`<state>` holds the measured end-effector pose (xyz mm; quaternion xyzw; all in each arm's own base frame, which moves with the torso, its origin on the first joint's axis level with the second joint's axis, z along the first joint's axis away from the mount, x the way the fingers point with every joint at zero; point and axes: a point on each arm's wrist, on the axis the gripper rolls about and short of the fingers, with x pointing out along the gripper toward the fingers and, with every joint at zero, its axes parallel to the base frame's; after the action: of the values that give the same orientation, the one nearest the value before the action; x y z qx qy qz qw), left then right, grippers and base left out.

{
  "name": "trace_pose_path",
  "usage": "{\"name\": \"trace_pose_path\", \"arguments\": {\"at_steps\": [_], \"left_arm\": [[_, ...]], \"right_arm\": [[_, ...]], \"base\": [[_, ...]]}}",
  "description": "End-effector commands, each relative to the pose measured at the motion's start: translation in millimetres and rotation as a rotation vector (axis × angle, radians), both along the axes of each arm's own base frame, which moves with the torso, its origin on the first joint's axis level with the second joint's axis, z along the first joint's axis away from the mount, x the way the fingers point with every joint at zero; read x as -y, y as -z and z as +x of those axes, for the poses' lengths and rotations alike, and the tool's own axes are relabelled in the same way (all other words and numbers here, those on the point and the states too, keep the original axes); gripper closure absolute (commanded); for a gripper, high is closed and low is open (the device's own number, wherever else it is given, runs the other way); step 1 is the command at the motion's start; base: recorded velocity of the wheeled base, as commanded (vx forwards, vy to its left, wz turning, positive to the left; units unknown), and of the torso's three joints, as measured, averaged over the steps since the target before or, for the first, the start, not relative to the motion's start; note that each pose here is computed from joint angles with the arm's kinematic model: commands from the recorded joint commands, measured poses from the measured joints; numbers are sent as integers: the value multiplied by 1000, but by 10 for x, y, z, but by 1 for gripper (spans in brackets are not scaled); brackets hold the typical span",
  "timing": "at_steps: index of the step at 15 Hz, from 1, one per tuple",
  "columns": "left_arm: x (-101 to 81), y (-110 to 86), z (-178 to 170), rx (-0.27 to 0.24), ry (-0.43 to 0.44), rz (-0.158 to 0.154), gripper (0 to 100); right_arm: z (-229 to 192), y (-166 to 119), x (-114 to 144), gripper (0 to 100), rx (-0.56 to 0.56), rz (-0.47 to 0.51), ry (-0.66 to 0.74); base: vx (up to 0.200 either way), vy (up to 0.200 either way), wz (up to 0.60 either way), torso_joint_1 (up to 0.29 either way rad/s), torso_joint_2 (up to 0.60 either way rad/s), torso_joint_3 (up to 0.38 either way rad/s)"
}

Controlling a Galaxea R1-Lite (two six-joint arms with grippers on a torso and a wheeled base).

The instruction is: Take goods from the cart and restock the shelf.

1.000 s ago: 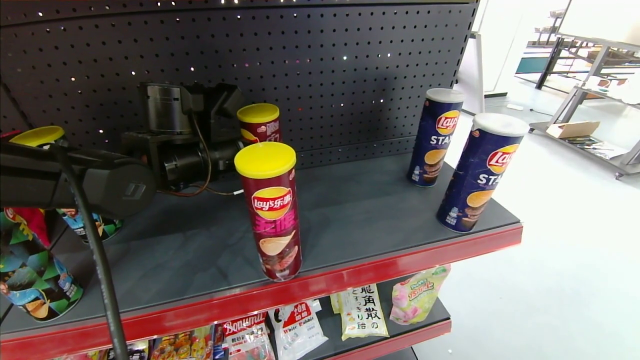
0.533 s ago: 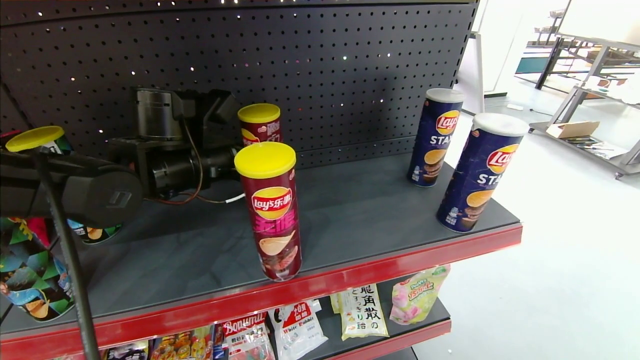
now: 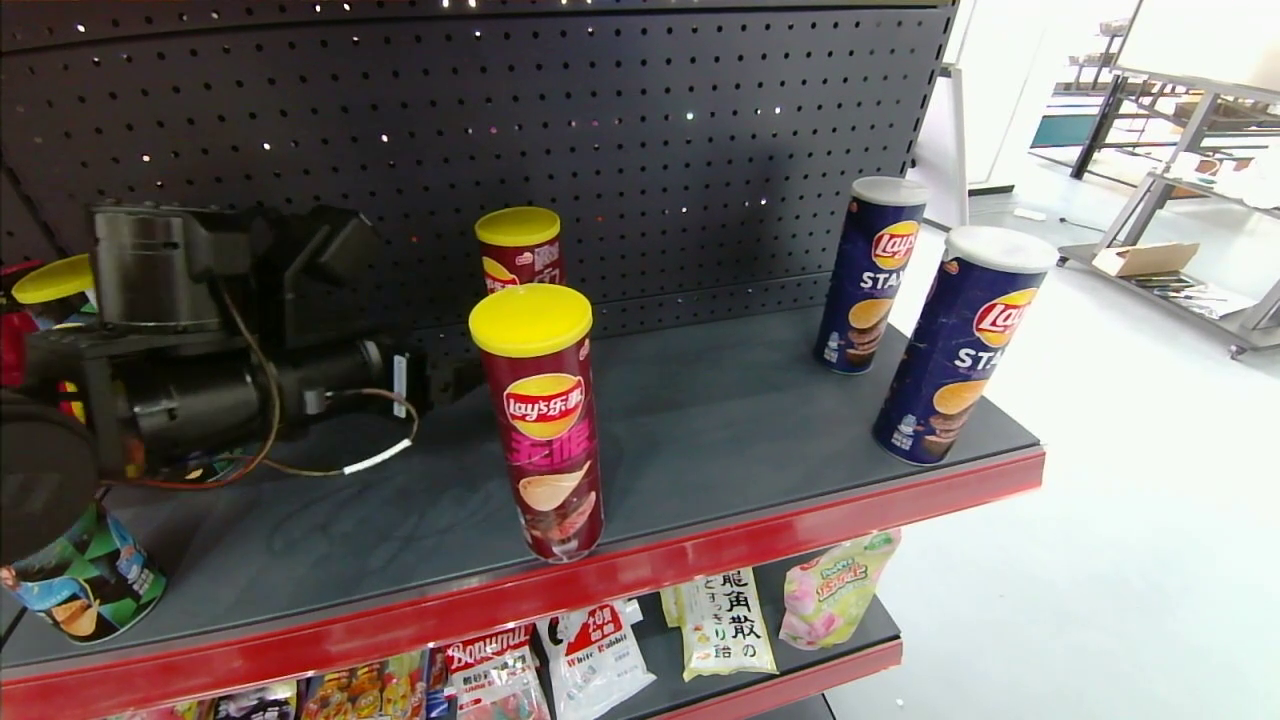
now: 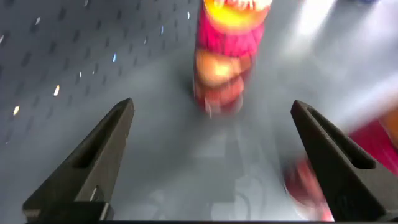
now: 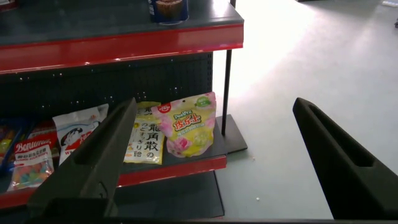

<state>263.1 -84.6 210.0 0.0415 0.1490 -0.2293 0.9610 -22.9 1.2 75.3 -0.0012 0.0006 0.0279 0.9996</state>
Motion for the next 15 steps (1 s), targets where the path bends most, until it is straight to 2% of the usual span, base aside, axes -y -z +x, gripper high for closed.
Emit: {"name": "trace_pose_path", "arguments": {"at_steps": [1, 3, 4, 5, 6, 7, 10, 11, 13, 14, 15], "left_arm": [[-272, -136, -843, 24, 3, -10, 0], [-479, -136, -1570, 1, 44, -16, 0], [-549, -139, -1810, 1, 53, -22, 0], [-618, -141, -2027, 19, 48, -31, 0], [-698, -124, -2305, 72, 49, -58, 0], [-755, -55, -2501, 109, 47, -72, 0], [-913, 257, -3030, 153, 12, -78, 0], [-921, 271, -3053, 157, 5, -78, 0], [-1012, 506, -3209, 206, -187, -48, 0], [-1012, 506, -3209, 206, -187, -48, 0], [-1034, 614, -3220, 209, -262, -34, 0]], "right_arm": [[0, 0, 0, 0, 0, -1, -1], [0, 0, 0, 0, 0, -1, -1], [0, 0, 0, 0, 0, -1, -1], [0, 0, 0, 0, 0, -1, -1], [0, 0, 0, 0, 0, -1, -1], [0, 0, 0, 0, 0, -1, -1], [0, 0, 0, 0, 0, -1, -1], [0, 0, 0, 0, 0, -1, -1], [0, 0, 0, 0, 0, -1, -1], [0, 0, 0, 0, 0, -1, -1], [0, 0, 0, 0, 0, -1, -1]], "base": [[0, 0, 0, 0, 0, 0], [0, 0, 0, 0, 0, 0], [0, 0, 0, 0, 0, 0], [0, 0, 0, 0, 0, 0], [0, 0, 0, 0, 0, 0], [0, 0, 0, 0, 0, 0], [0, 0, 0, 0, 0, 0], [0, 0, 0, 0, 0, 0], [0, 0, 0, 0, 0, 0], [0, 0, 0, 0, 0, 0], [0, 0, 0, 0, 0, 0]]}}
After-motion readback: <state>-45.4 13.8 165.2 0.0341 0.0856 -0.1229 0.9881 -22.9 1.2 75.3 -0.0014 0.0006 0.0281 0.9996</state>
